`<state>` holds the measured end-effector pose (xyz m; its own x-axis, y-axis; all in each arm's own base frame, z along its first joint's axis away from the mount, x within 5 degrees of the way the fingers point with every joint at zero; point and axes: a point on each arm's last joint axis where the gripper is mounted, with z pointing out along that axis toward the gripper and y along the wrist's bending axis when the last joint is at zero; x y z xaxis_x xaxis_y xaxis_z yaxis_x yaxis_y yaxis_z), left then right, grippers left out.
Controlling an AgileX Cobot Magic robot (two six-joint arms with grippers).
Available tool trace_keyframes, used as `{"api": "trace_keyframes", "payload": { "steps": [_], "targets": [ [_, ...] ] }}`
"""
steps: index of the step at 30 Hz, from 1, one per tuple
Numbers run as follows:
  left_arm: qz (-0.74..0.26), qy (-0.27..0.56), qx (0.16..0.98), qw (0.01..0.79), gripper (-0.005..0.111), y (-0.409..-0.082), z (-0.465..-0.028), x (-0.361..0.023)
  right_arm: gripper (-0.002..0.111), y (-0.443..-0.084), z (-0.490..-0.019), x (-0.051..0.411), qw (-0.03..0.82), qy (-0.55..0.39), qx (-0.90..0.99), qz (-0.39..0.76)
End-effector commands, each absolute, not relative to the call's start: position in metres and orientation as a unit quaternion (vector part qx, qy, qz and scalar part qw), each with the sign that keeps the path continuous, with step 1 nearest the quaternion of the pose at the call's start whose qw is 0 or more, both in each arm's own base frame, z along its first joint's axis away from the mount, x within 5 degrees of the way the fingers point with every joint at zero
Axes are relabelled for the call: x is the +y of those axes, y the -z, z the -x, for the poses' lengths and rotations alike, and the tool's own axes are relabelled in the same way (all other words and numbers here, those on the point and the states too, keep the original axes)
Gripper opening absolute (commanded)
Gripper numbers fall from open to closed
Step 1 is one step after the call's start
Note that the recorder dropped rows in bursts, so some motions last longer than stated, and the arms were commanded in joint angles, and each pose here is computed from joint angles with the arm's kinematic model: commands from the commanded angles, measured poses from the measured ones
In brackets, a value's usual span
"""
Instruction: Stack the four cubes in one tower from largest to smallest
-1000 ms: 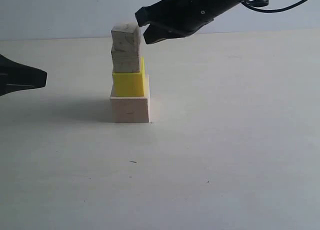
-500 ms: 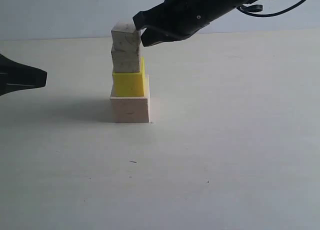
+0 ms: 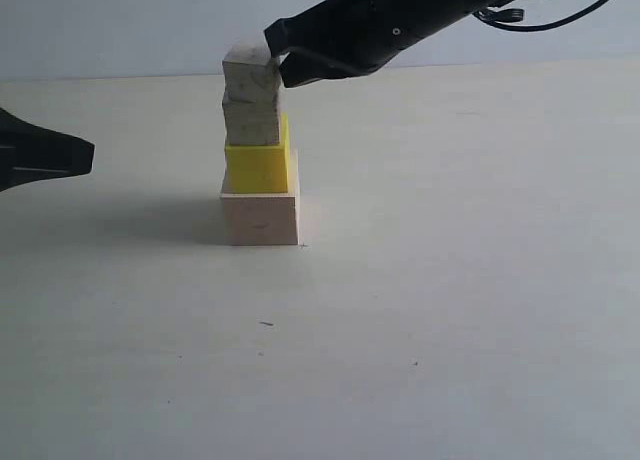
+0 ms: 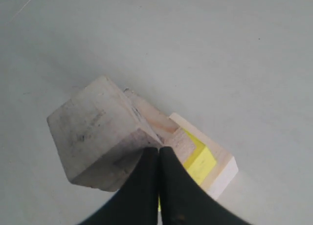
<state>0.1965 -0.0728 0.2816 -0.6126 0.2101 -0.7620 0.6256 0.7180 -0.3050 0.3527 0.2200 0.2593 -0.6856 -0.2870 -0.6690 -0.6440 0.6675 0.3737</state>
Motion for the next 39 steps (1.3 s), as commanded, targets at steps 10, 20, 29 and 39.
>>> {"api": "trace_keyframes", "payload": {
  "steps": [10, 20, 29, 39],
  "targets": [
    [-0.242, 0.291, 0.850, 0.367, 0.000, -0.283, -0.195, -0.074, 0.000, -0.261, -0.356, 0.218, 0.313, -0.297, 0.859, 0.277],
    [-0.241, 0.292, 0.850, 0.368, 0.000, -0.283, -0.196, -0.074, 0.000, -0.248, -0.361, 0.221, 0.303, -0.297, 0.863, 0.275],
    [-0.240, 0.290, 0.850, 0.369, 0.000, -0.283, -0.196, -0.074, 0.000, -0.250, -0.362, 0.222, 0.317, -0.300, 0.854, 0.283],
    [-0.240, 0.290, 0.850, 0.369, 0.000, -0.283, -0.196, -0.074, 0.000, -0.250, -0.362, 0.222, 0.320, -0.297, 0.851, 0.291]
  ]
}}
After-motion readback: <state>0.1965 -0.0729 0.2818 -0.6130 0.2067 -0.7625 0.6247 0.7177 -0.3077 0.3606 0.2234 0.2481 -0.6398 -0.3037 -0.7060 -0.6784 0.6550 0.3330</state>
